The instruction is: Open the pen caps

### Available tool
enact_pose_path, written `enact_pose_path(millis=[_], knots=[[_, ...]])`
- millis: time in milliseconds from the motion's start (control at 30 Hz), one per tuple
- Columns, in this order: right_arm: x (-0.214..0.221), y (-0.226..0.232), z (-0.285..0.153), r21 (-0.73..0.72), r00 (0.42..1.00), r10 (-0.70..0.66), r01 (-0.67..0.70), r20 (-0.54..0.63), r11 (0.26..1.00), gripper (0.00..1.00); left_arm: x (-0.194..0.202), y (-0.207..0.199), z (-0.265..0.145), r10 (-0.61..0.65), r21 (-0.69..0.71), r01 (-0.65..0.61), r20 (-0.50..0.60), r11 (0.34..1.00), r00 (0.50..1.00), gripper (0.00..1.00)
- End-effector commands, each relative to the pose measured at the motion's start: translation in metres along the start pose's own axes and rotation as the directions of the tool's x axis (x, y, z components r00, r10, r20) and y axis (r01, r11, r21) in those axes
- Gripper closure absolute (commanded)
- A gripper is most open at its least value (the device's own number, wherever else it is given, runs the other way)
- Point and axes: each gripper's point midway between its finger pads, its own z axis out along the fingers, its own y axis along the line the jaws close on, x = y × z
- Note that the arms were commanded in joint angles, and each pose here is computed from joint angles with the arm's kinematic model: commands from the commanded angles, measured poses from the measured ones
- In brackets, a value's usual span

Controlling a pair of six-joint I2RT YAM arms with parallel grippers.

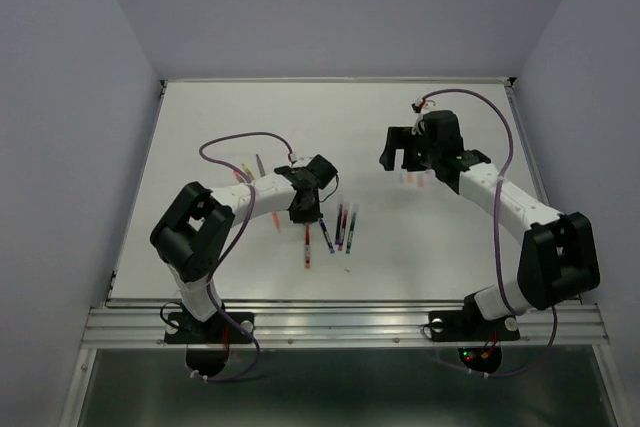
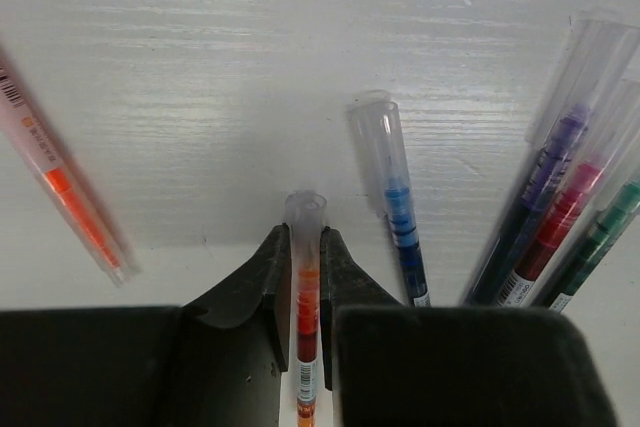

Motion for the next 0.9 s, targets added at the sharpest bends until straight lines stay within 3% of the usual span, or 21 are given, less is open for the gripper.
enact_pose_path(millis=[0, 200, 300, 400, 600, 800, 867], knots=[[-0.027, 0.048, -0.025, -0.24, 0.993, -0.04, 0.065, 0.107, 0.969, 0.0, -0.037, -0.008, -0.04, -0.055, 0.036, 0.05, 0.134, 0.998, 0.989, 1.0], [-0.015, 0.084, -0.042, -0.458, 0.994, -0.058, 0.094, 0.093, 0.884, 0.0, -0.055, -0.003, -0.056, -0.129, 0.038, 0.124, 0.218, 0.992, 0.967, 1.0], [-0.002, 0.116, -0.059, -0.651, 0.996, -0.055, 0.085, 0.066, 0.754, 0.0, -0.085, -0.007, -0.081, -0.257, 0.091, 0.241, 0.318, 0.966, 0.913, 1.0], [0.008, 0.14, -0.073, -0.746, 0.997, -0.057, 0.075, 0.05, 0.661, 0.0, -0.109, -0.008, -0.102, -0.342, 0.135, 0.314, 0.396, 0.94, 0.852, 1.0], [0.019, 0.172, -0.074, -0.752, 0.99, -0.119, 0.135, 0.076, 0.645, 0.0, -0.148, -0.02, -0.142, -0.456, 0.248, 0.383, 0.476, 0.89, 0.752, 1.0], [0.022, 0.194, -0.055, -0.731, 0.984, -0.158, 0.169, 0.085, 0.661, 0.02, -0.16, -0.026, -0.16, -0.502, 0.32, 0.389, 0.488, 0.864, 0.714, 1.0], [0.016, 0.201, -0.049, -0.716, 0.981, -0.163, 0.187, 0.102, 0.672, 0.08, -0.161, -0.027, -0.162, -0.51, 0.332, 0.39, 0.486, 0.859, 0.71, 1.0]])
